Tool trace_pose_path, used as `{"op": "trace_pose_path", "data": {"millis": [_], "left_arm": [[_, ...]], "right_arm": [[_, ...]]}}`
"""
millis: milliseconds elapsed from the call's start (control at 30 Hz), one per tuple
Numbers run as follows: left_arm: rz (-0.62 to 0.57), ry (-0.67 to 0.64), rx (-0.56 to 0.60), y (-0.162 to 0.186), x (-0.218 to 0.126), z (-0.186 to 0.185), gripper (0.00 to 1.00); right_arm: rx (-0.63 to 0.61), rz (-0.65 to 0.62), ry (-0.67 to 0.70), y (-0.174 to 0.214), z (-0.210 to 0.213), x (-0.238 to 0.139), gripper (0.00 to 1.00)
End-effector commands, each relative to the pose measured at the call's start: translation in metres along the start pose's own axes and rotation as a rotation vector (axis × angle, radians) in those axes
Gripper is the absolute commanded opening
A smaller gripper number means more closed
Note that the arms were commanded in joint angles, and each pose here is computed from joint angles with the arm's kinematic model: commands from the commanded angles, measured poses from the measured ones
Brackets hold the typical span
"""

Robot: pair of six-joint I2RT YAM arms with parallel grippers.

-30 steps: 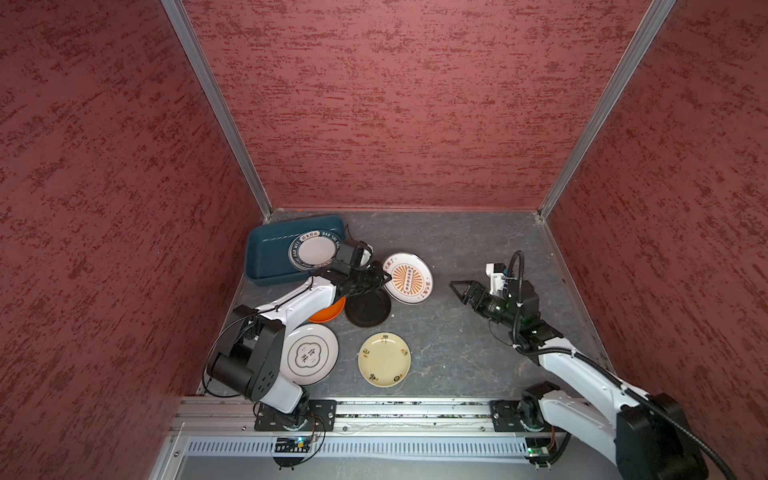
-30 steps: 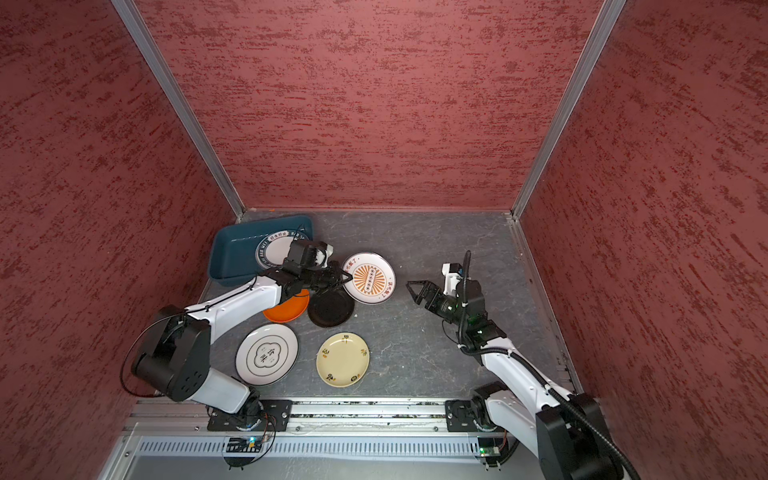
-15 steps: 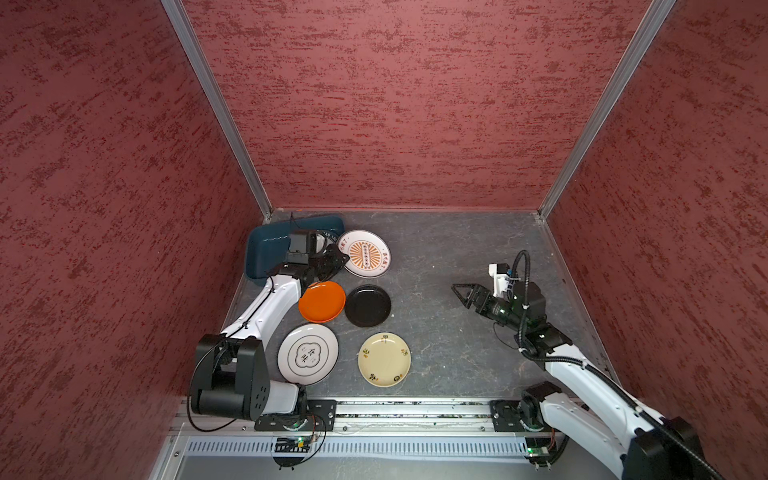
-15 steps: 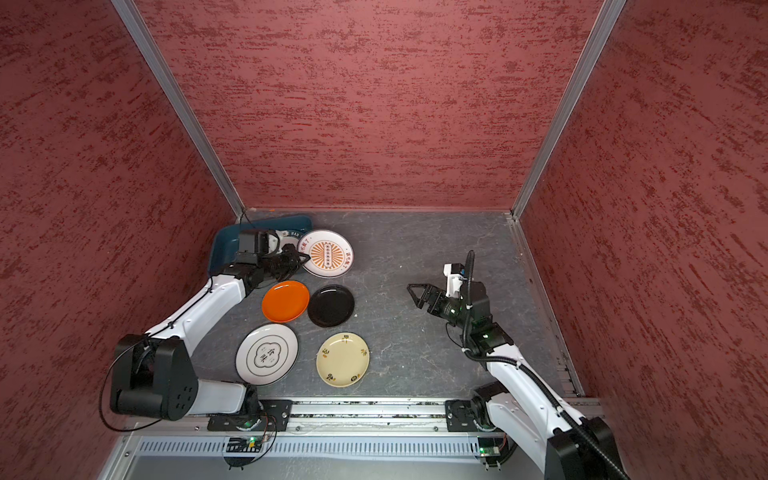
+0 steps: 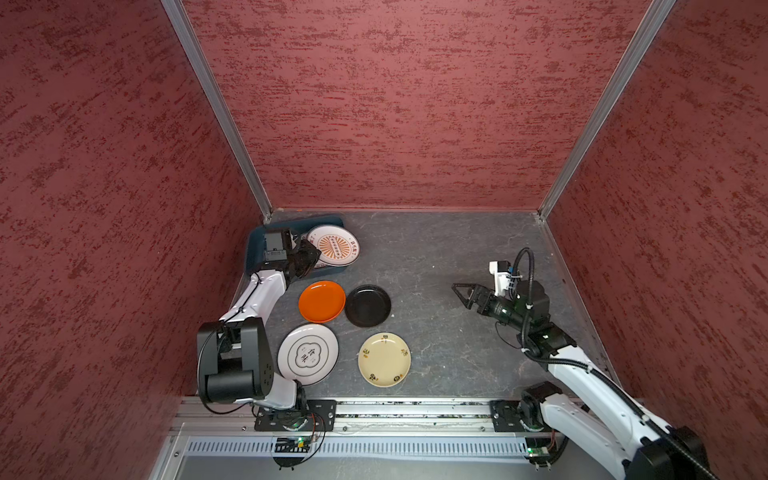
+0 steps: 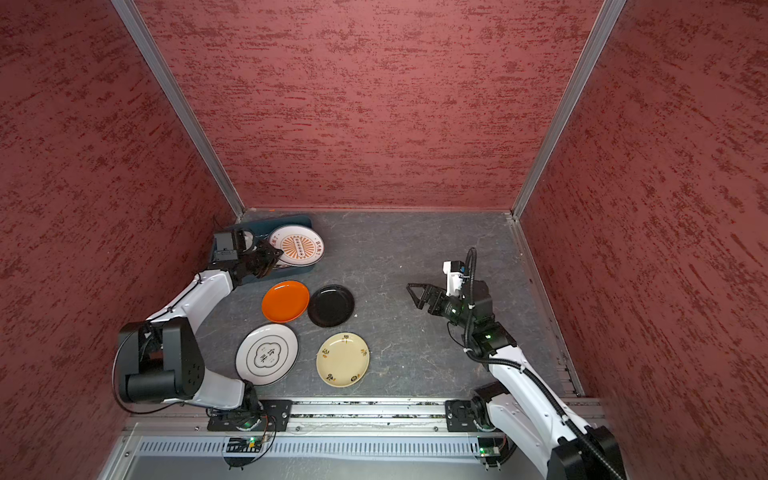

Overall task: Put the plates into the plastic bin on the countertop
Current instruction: 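Carry the sunburst plate to the teal bin with the left gripper while right gripper withdraws, then lower the sunburst plate into the teal bin and open the left gripper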

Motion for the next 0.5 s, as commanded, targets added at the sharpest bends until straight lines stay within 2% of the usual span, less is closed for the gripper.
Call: {"op": "trace_pose_path", "data": {"millis": [0, 200, 467], "left_arm": [[-0.107, 0.066, 0.005, -0.028, -0.006, -0.014, 0.0], [-0.134, 0.033, -0.018, -0.057, -0.003, -0.004, 0.0], [-0.152, -0.046, -0.02, -0.069, 0.014, 0.016, 0.0]], "right_arm": [[-0.03, -0.021, -0.014, -0.007, 0.008, -0.004, 0.99], [-0.041, -0.014, 0.035, -0.01, 0.007, -0.005, 0.99], [-0.04, -0.003, 0.068, -0.008, 0.004, -0.005, 0.99]]}}
Point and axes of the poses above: each gripper's point midway between its finger pads, its own x axis out along the fingers, its own z axis along the line the jaws close on, y = z × x, the point moved 9 cm from there along -x, back along the fingers, and after that the axes turned 8 degrees about -x, right-handed, at the moved point
